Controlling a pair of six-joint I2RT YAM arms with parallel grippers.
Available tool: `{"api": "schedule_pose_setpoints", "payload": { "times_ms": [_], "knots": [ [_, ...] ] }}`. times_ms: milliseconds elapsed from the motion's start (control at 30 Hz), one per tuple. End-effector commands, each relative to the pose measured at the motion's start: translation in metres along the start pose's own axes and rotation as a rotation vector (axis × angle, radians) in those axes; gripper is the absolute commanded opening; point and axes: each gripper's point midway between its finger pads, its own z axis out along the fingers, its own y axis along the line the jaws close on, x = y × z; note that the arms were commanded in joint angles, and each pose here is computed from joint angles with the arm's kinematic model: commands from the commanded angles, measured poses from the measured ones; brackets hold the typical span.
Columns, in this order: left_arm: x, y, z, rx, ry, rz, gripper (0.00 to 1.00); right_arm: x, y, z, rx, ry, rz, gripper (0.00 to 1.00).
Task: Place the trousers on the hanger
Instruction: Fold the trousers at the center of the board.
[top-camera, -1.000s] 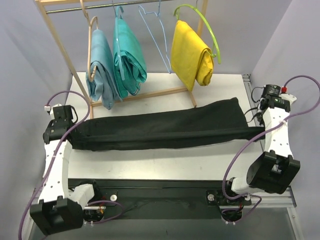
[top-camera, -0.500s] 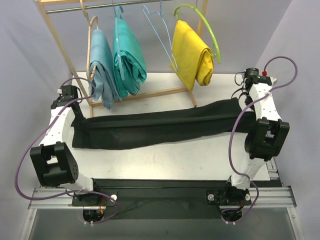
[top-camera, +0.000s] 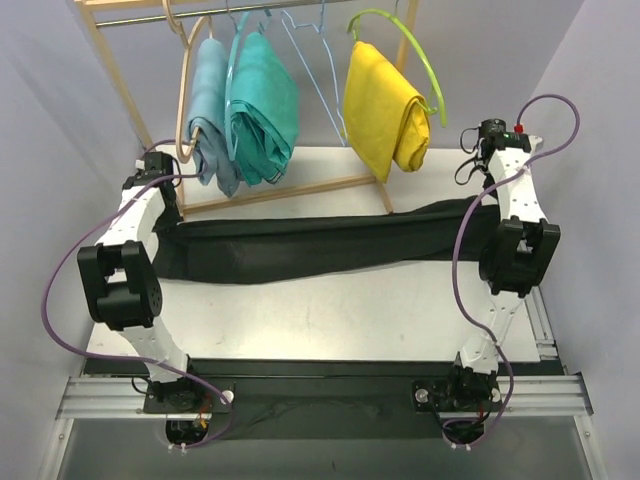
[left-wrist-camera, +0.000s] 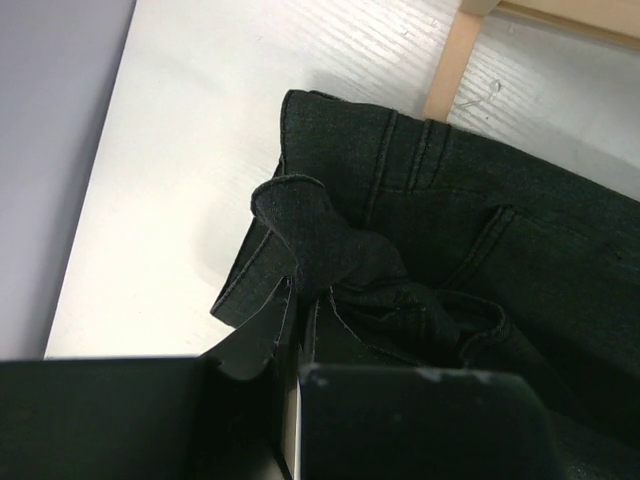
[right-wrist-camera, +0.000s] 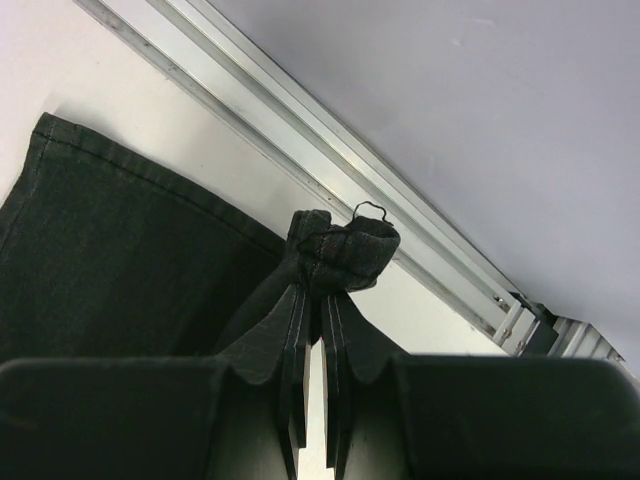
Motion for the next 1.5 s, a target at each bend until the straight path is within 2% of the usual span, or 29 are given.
{"api": "schedule_pose_setpoints", "payload": {
  "times_ms": [0,400,600,667,700,733,767,800,833,900,1033,1067,1300,1467],
  "knots": [
    [-0.036,0.012,0.002,-0.122,-0.11,-0.019,0.0,-0.02,-0.019,0.014,0.133,-0.048,-0.016,0.0],
    [-0.036,-0.019,0.019,-0.133,-0.06,-0.02,0.0,-0.01,0.012,0.041,0.092,0.005,-0.016,0.0],
    [-0.047,-0.024,0.014,-0.126,-0.074,-0.112,0.02,-0.022,0.028,0.042,0.016,0.004,0.053,0.0],
    [-0.051,-0.026,0.01,-0.12,-0.086,-0.158,0.19,-0.03,0.033,0.041,-0.012,-0.007,0.085,0.02],
    [-0.053,-0.028,0.009,-0.113,-0.093,-0.175,0.43,-0.032,0.038,0.041,-0.04,-0.007,0.1,0.14],
    [-0.053,-0.03,0.008,-0.104,-0.094,-0.198,0.51,-0.033,0.041,0.042,-0.053,-0.006,0.109,0.19],
    [-0.054,-0.032,0.007,-0.095,-0.097,-0.208,0.55,-0.035,0.045,0.041,-0.071,-0.007,0.121,0.23],
    [-0.056,-0.036,0.004,-0.076,-0.102,-0.218,0.58,-0.036,0.047,0.042,-0.082,-0.007,0.134,0.32],
    [-0.056,-0.038,0.002,-0.069,-0.105,-0.228,0.65,-0.036,0.052,0.042,-0.106,0.0,0.14,0.36],
    [-0.056,-0.046,-0.004,-0.047,-0.114,-0.23,0.73,-0.034,0.058,0.041,-0.126,0.007,0.153,0.45],
    [-0.055,-0.046,-0.012,-0.035,-0.14,-0.246,0.9,-0.029,0.065,0.039,-0.174,0.033,0.158,0.56],
    [-0.051,-0.056,-0.018,-0.023,-0.151,-0.232,0.98,-0.028,0.067,0.038,-0.183,0.038,0.159,0.57],
    [-0.05,-0.027,-0.052,-0.022,-0.237,-0.392,0.98,-0.02,0.059,0.03,-0.198,0.046,0.151,0.61],
    [-0.03,-0.012,-0.05,0.029,-0.218,-0.491,0.97,-0.01,0.052,0.023,-0.211,0.074,0.179,0.62]
  ]
}}
